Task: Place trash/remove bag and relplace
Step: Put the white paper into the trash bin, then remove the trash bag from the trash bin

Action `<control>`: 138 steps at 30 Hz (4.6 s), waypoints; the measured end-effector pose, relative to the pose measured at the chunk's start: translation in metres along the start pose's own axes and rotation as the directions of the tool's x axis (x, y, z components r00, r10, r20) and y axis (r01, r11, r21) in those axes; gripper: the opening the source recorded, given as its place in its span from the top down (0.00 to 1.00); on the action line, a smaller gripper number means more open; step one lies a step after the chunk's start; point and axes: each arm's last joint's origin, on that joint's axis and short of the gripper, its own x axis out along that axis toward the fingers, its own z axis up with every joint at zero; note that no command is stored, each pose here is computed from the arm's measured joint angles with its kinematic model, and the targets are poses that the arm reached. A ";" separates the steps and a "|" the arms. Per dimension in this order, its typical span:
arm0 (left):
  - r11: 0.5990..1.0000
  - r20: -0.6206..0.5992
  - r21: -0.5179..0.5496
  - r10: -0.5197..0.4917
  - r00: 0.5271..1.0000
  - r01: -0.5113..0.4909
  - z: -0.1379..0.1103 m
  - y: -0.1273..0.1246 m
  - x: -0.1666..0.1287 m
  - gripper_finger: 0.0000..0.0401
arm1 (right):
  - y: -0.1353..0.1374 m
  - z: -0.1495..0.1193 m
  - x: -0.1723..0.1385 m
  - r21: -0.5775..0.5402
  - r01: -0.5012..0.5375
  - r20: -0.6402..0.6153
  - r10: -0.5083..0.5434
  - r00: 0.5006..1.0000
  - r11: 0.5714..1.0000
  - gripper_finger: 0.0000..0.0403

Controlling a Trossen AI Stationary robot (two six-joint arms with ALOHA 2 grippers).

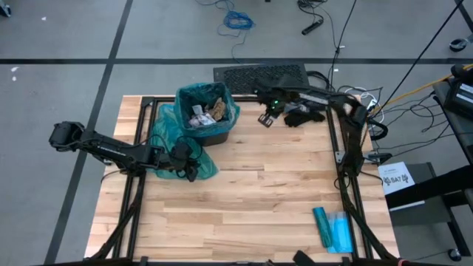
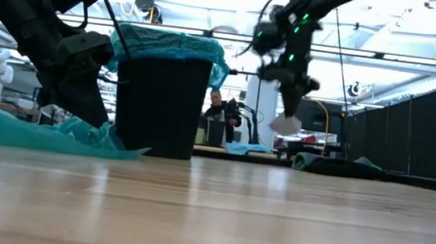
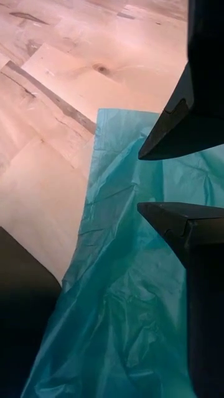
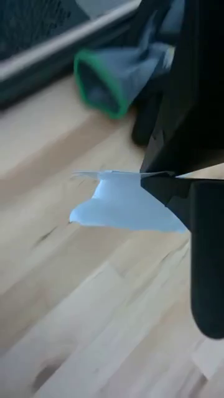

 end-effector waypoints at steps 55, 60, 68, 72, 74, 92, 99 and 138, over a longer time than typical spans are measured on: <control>0.996 -0.012 0.058 -0.060 0.998 0.060 0.001 -0.003 0.000 0.71 | 0.080 0.076 -0.116 -0.253 -0.417 0.641 0.474 0.604 0.873 0.60; 0.997 -0.012 0.060 -0.056 0.998 0.057 0.001 -0.003 0.000 0.71 | 0.056 0.074 -0.120 -0.133 -0.369 0.671 0.357 0.649 0.920 0.58; 0.999 0.005 -0.022 -0.045 0.999 0.046 0.002 -0.003 -0.001 0.71 | 0.030 0.068 -0.107 -0.037 -0.346 0.568 0.304 0.764 0.937 0.64; 0.996 0.055 -0.035 -0.076 0.996 0.078 0.007 -0.003 -0.012 0.71 | 0.020 0.058 -0.115 -0.051 -0.301 0.548 0.278 0.789 0.952 0.68; 0.996 0.094 -0.042 -0.073 0.993 0.077 0.009 -0.002 -0.019 0.71 | 0.014 0.052 -0.121 -0.045 -0.264 0.545 0.245 0.801 0.963 0.69; 0.955 -0.022 -0.233 0.183 0.983 -0.183 0.012 0.022 -0.076 1.00 | 0.002 0.010 -0.074 -0.018 -0.175 0.263 0.173 0.949 0.984 0.98; 0.849 -0.094 -0.441 0.276 0.956 -0.289 0.012 0.028 -0.088 1.00 | 0.000 -0.013 -0.042 0.034 -0.302 0.278 0.282 0.918 0.953 1.00; 0.799 0.135 -0.502 0.452 0.882 -0.332 0.113 0.119 -0.006 1.00 | -0.029 0.044 0.056 -0.065 -0.699 0.592 0.592 0.548 0.712 1.00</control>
